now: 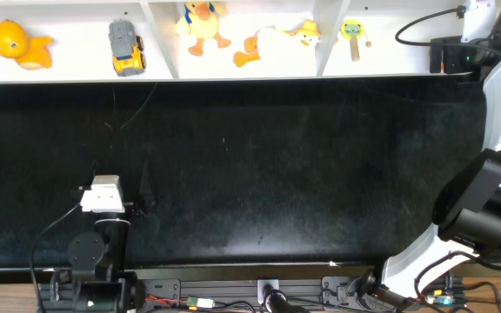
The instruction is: Store Toys
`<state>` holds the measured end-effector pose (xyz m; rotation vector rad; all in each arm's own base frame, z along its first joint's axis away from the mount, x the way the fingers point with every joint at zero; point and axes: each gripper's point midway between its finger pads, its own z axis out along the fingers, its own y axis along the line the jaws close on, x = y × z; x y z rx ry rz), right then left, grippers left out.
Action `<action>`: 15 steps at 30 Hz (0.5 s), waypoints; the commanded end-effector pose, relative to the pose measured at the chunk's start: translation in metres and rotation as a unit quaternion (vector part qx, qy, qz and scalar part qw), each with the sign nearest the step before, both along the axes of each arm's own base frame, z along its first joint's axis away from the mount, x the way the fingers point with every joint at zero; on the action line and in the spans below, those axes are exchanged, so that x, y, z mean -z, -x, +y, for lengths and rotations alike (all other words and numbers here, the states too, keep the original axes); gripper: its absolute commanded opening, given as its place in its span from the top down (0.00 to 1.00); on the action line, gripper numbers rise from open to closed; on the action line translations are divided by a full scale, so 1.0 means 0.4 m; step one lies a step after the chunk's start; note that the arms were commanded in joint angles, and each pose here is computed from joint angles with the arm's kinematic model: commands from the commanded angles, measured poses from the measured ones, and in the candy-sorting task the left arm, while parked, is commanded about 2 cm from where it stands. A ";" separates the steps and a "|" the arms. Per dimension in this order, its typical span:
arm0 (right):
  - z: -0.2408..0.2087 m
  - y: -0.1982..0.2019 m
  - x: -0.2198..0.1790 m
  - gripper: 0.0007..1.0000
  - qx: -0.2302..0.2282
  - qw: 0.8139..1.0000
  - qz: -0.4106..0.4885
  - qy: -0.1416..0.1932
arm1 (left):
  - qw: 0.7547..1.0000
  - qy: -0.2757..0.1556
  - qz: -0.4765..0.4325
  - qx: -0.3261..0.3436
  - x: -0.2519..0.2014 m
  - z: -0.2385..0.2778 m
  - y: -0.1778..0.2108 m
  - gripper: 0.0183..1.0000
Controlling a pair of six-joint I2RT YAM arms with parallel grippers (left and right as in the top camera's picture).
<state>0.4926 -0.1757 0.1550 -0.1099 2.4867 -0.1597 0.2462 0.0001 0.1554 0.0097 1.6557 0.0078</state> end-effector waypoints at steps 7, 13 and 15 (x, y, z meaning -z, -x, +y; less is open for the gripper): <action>0.026 0.038 -0.096 0.00 0.016 0.999 -0.037 -0.004 | 1.000 -0.010 -0.002 -0.004 -0.001 0.005 0.001 0.00; 0.041 0.136 -0.061 0.00 0.033 0.999 -0.031 0.016 | 1.000 -0.010 -0.002 -0.004 -0.001 0.005 0.001 0.00; 0.056 0.180 -0.048 0.00 0.036 0.999 -0.029 0.015 | 1.000 -0.010 -0.002 -0.004 -0.001 0.005 0.001 0.00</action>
